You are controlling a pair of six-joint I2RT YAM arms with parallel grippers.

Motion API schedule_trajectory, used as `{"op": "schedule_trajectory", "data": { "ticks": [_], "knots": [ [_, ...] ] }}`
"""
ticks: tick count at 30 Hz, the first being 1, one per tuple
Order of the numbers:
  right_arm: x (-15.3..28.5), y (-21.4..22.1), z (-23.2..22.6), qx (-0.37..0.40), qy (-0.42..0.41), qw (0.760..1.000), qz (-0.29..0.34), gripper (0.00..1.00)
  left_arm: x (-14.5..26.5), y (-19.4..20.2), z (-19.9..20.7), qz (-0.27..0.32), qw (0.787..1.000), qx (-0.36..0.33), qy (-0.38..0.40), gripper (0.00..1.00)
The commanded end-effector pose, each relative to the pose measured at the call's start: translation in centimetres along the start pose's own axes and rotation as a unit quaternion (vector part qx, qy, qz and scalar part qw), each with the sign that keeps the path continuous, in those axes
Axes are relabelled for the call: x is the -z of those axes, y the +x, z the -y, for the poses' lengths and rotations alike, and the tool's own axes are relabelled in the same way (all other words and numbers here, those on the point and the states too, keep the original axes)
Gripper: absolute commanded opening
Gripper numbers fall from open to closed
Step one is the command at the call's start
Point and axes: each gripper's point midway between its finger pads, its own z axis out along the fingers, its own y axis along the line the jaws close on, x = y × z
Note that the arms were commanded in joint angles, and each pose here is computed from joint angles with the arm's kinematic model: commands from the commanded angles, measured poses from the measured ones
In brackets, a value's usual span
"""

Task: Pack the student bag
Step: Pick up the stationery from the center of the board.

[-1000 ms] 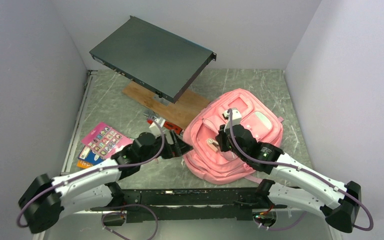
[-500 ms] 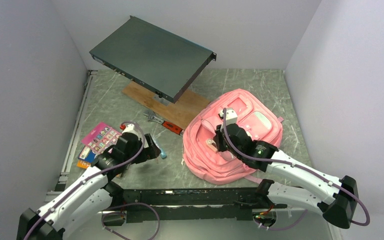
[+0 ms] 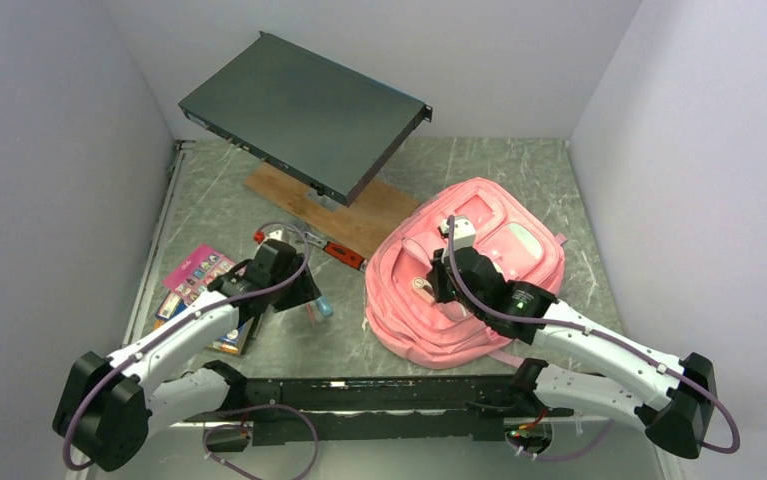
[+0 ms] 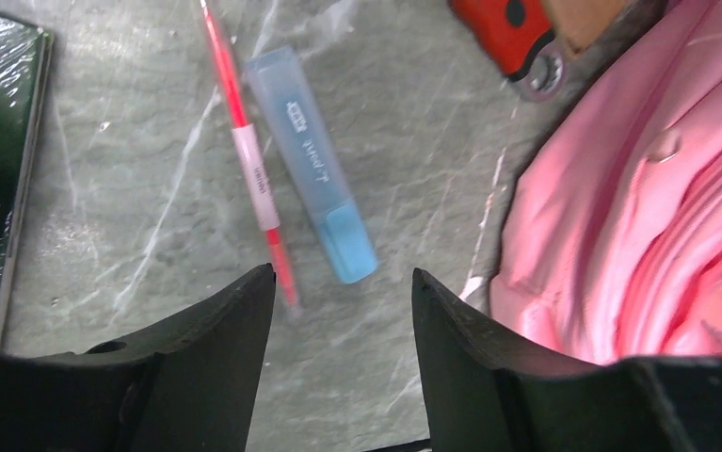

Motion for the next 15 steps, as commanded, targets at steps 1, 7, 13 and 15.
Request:
{"op": "schedule_trajectory", "data": {
  "ticks": [1,7,13,15],
  "knots": [
    [1.0,-3.7,-1.3,-0.031,-0.029,0.997,0.063,0.0,-0.2,-2.3,2.0,0.017,0.999,0.033,0.002,0.6],
    [0.9,-3.2,-1.4,-0.032,-0.031,0.997,0.057,0.0,-2.1,-1.4,2.7,-0.03,0.997,0.07,-0.025,0.63],
    [0.9,-3.3,-1.2,-0.036,-0.03,0.997,0.063,0.0,-3.3,-0.7,3.2,-0.071,0.991,0.1,-0.058,0.65],
    [0.8,-3.3,-1.3,-0.035,-0.031,0.997,0.06,0.0,-3.7,-0.5,3.6,-0.086,0.99,0.097,-0.061,0.64]
  ]
}}
